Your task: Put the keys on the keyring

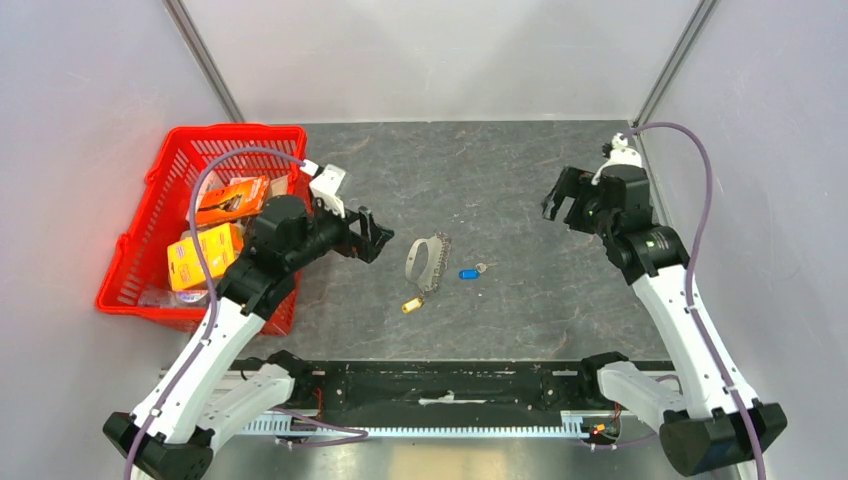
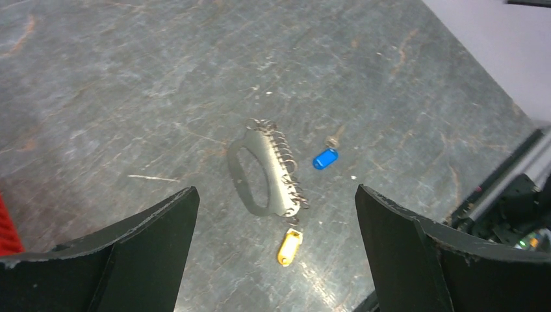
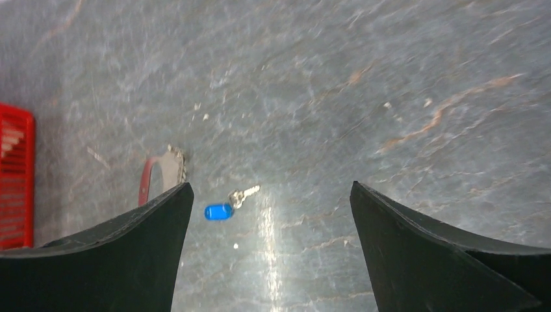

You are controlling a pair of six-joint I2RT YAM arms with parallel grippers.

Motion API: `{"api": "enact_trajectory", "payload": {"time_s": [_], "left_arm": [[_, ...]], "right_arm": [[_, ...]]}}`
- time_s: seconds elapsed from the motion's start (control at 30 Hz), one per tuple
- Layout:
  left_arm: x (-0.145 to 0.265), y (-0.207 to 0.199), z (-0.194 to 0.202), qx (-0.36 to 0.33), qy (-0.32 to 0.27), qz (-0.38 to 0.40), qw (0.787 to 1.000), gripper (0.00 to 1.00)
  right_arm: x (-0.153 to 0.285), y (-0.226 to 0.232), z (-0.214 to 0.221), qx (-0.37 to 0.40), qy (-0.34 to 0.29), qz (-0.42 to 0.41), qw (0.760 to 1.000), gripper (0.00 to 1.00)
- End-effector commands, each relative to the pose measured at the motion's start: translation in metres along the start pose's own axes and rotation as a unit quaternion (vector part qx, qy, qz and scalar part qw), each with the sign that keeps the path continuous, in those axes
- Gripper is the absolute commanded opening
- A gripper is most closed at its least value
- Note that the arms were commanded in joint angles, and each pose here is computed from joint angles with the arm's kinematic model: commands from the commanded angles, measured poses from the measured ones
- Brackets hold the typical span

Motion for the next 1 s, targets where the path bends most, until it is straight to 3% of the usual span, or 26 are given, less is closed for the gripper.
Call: {"api": "enact_trajectory", "payload": {"time_s": [0.0, 0.2, 0.53, 0.83, 0.97], "left_arm": [[0.009, -0.030, -0.016, 0.011, -0.016, 0.080, 0.997, 0.98], [-0.006, -0.044, -0.001, 0.006, 0.047, 0.099, 0.994, 0.98], [-0.038, -0.077, 0.013, -0.028, 0.098, 0.094, 0.990, 0.98], [-0.080, -0.080, 0.013, -0.016, 0.129, -0.007, 0.991, 0.93], [-0.094, -0.084, 0.018, -0.004, 0.148, -0.011, 0.989, 0.92]], "right_arm": [[0.001, 0.018, 0.018, 0.035, 0.056, -0.047, 0.997, 0.99], [0.019, 0.004, 0.026, 0.061, 0.038, -0.019, 0.997, 0.99], [0.014, 0.016, 0.059, 0.070, 0.118, -0.056, 0.989, 0.99], [0.015, 0.006, 0.071, 0.071, 0.129, -0.040, 0.988, 0.99], [0.018, 0.007, 0.073, 0.067, 0.133, -0.048, 0.988, 0.99]]}}
Point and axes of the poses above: each gripper's point midway between its finger pads, its own x axis back along the fingers, its own y axis along the line the jaws close on, z = x × y, the point moved 4 cm from there along x, back along the fingers, and after that the axes turned 7 degrees about -x, right-handed, at the moved point
